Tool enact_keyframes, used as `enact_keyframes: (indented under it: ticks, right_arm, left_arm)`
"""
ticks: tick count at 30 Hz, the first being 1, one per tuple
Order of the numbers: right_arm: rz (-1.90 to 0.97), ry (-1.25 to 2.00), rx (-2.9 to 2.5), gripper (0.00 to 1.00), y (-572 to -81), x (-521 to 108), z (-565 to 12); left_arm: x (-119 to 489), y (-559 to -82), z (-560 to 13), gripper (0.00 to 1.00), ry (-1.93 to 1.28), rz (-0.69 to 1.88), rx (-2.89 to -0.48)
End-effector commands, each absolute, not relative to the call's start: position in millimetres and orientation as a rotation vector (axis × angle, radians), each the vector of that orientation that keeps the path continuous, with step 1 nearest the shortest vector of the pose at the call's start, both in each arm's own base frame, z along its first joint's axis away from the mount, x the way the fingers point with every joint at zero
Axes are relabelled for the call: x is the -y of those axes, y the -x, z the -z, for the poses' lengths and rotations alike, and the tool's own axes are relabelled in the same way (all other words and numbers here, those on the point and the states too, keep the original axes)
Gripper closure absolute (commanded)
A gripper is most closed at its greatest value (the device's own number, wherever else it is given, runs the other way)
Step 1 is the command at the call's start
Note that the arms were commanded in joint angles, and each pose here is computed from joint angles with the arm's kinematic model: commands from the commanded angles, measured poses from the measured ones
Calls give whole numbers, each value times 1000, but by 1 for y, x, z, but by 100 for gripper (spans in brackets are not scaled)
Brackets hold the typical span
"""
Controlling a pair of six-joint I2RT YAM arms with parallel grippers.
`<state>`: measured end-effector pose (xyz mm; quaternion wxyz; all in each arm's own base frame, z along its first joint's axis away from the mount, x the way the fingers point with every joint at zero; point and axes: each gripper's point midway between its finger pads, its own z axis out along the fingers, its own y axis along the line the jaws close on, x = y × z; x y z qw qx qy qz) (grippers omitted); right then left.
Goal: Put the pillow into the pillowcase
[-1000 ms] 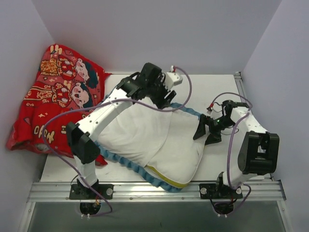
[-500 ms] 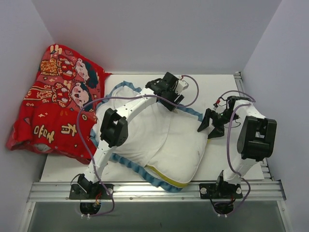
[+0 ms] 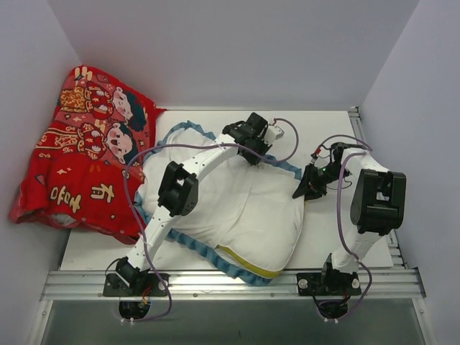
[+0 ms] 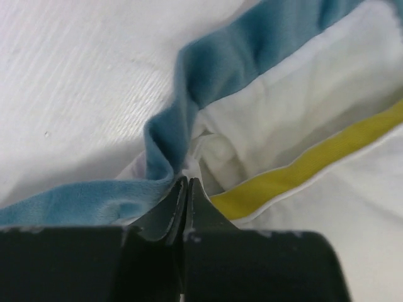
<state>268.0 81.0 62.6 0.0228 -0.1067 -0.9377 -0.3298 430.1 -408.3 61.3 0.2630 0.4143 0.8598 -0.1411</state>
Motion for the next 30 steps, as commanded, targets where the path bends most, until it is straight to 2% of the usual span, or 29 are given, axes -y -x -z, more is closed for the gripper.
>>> enact_keyframes:
  ticks: [1, 4, 6, 10, 13, 19, 20, 21, 22, 23, 24, 25, 26, 27, 28, 29, 30]
  right_arm:
    - [1060, 290, 2878, 79, -270, -95, -60]
    - [1080, 281, 2875, 86, -276, -99, -62]
    - [1176, 293, 2887, 89, -289, -106, -84]
    - [1394, 339, 2885, 90, -300, -121, -142]
    - [1430, 304, 2923, 89, -299, -120, -153]
    - [1276, 423, 3039, 92, -331, -78, -108]
    - [1249, 432, 3075, 91, -338, -71, -106]
    - [1217, 434, 3094, 82, -340, -67, -106]
    - [1151, 395, 3157, 73, -345, -59, -108]
    - [1101, 382, 3152, 62, -338, -56, -110]
    - [1061, 351, 3195, 41, -335, -52, -119]
    - [954, 348, 3244, 34, -333, -43, -121]
    - [911, 350, 3241, 24, -324, -41, -125]
    - [895, 349, 3265, 20, -317, -40, -137]
    - [896, 362, 3251, 14, -308, -42, -141]
    - [937, 388, 3175, 3, -290, -51, -139]
    - [967, 385, 3153, 2, -279, -58, -142]
  left_arm:
    - [466, -401, -115, 100, -1195, 710, -2157]
    - [504, -372, -163, 100, -1207, 930, -2029]
    - [529, -358, -201, 100, -1121, 1087, -1956]
    - [555, -328, -273, 100, -1016, 1294, -1827]
    - [555, -332, -275, 100, -937, 1317, -1834]
    - [539, -383, -228, 100, -957, 1118, -1854]
    - [530, -400, -242, 92, -976, 1058, -1796]
    - [519, -407, -238, 80, -975, 1022, -1832]
    - [507, -415, -249, 52, -962, 993, -1825]
    - [495, -421, -260, 37, -965, 952, -1807]
    - [470, -431, -254, 32, -952, 899, -1864]
    - [449, -428, -284, 29, -950, 855, -1831]
    - [433, -424, -291, 29, -974, 825, -1825]
    - [406, -421, -255, 29, -982, 791, -1944]
    - [384, -407, -289, 29, -987, 744, -1887]
    - [371, -398, -287, 28, -1003, 712, -1899]
    - [356, -378, -249, 28, -1052, 683, -1999]
